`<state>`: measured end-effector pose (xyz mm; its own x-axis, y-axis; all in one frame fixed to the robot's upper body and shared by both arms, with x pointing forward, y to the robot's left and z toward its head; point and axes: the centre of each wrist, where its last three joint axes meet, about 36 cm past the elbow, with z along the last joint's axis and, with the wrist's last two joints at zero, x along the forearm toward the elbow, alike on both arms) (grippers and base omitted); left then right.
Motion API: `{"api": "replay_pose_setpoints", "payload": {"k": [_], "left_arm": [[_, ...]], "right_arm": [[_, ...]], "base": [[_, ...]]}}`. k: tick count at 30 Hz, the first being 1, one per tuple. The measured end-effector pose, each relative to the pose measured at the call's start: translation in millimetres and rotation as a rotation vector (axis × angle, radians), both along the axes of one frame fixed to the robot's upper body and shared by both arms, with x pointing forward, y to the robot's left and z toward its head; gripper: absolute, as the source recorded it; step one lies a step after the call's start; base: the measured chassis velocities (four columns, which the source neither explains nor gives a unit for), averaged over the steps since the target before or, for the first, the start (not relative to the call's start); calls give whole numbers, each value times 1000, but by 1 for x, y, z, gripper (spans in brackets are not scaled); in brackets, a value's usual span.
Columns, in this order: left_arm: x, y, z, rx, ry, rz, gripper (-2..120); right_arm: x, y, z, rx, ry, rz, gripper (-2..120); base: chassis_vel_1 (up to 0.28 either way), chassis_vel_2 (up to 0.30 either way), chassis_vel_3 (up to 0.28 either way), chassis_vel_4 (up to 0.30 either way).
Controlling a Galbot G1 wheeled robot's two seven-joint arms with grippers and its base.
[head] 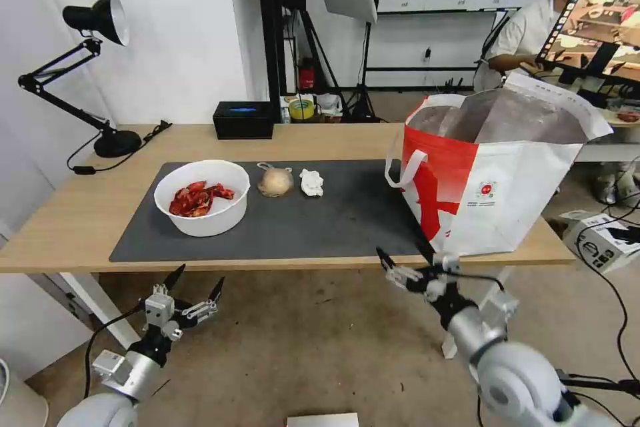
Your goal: Pick up the trash from the table and place it into the takeout bag.
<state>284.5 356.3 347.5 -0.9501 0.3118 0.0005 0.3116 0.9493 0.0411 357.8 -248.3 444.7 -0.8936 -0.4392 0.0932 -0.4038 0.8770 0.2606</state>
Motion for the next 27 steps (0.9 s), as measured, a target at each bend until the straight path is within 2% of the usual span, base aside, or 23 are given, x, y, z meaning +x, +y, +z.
{"api": "replay_pose_setpoints", "payload": {"k": [2, 5, 10, 11, 14, 15, 18, 19, 22, 27], "left_arm": [[0, -1, 1, 1, 3, -2, 100], [1, -5, 4, -2, 3, -4, 100], [-1, -6, 3, -3, 5, 0, 100], [-1, -6, 3, -3, 5, 0, 100], [-1, -7, 2, -2, 7, 5, 100], [-1, -7, 2, -2, 7, 5, 100], [-2, -7, 0, -2, 9, 9, 100], [-2, -7, 0, -2, 9, 9, 100], [0, -5, -1, 0, 9, 12, 100], [3, -3, 0, 3, 3, 14, 100]], "right_arm": [[12, 4, 5, 4, -9, 14, 100], [51, 15, 19, 2, -36, 49, 100], [95, 38, 24, -33, -18, 93, 100], [95, 38, 24, -33, -18, 93, 100], [129, 57, 32, -61, -6, 102, 100], [129, 57, 32, -61, -6, 102, 100], [167, 75, 40, -75, 21, 104, 100], [167, 75, 40, -75, 21, 104, 100], [198, 93, 43, -98, 53, 111, 100], [220, 118, 42, -127, 102, 112, 100]], "base": [[0, 0, 0, 0], [0, 0, 0, 0], [0, 0, 0, 0], [0, 0, 0, 0], [0, 0, 0, 0], [0, 0, 0, 0], [0, 0, 0, 0], [0, 0, 0, 0], [0, 0, 0, 0], [0, 0, 0, 0]]}}
